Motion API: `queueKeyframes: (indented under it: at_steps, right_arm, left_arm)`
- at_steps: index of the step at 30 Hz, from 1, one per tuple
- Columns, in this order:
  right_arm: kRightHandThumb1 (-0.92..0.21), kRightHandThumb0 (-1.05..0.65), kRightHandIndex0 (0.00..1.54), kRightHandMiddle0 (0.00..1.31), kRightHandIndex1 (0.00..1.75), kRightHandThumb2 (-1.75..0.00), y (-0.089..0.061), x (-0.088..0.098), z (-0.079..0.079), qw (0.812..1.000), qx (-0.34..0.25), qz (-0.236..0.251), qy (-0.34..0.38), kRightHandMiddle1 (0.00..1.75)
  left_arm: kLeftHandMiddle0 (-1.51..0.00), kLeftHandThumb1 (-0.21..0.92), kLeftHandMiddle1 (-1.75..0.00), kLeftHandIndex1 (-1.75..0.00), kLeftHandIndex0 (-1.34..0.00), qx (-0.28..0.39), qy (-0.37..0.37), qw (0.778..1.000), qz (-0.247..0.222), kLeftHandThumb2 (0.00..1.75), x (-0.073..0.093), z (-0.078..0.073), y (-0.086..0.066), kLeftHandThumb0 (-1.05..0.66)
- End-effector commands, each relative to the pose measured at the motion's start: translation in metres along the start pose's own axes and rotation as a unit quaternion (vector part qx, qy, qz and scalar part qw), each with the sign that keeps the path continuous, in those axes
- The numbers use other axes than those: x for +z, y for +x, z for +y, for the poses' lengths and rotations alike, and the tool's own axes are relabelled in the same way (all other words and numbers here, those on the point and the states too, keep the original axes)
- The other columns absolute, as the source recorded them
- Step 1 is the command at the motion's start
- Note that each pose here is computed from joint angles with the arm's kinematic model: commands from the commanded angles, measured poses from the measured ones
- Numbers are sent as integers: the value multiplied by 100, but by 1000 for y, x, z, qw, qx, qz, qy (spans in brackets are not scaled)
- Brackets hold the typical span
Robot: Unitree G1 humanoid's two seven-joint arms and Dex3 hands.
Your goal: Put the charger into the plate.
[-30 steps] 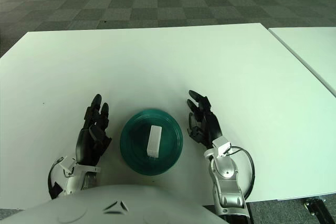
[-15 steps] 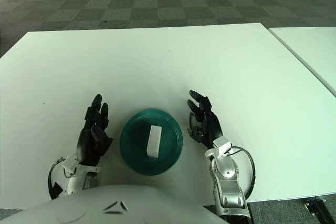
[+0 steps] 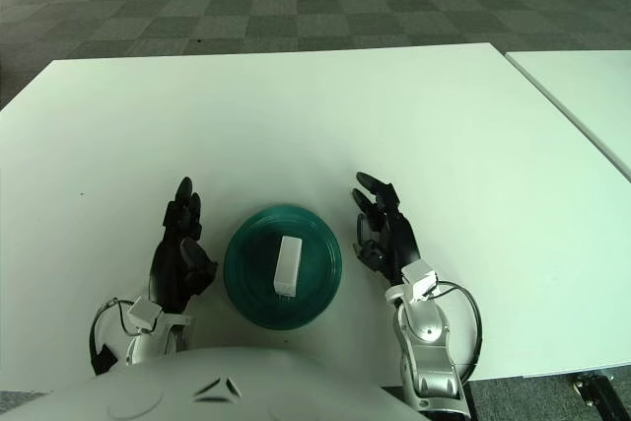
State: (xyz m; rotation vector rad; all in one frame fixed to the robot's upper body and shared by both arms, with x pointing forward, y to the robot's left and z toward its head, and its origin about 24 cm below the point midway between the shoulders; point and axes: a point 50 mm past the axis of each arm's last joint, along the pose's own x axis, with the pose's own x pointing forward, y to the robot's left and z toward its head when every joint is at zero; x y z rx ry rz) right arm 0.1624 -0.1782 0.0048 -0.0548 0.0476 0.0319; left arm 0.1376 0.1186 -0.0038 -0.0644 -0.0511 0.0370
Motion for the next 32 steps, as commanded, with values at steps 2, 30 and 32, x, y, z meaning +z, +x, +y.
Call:
queueKeyframes:
  at_steps: [2, 30, 32]
  right_arm:
    - [-92, -81, 28, 0, 0, -75, -14, -20, 5, 998, -5, 46, 34, 68]
    - [-92, -77, 20, 0, 0, -87, -20, -12, 20, 997, -41, -47, 36, 72]
    - [-92, -78, 19, 0, 0, -88, -20, -12, 21, 997, -39, -50, 36, 68]
  left_arm:
    - [0, 92, 0, -1, 0, -8, 33, 998, 54, 118, -22, 7, -12, -105]
    - [0, 92, 0, 0, 0, -6, -14, 999, 41, 113, -17, 19, -13, -102]
    - [0, 92, 0, 0, 0, -3, -16, 999, 41, 113, -17, 19, -13, -101]
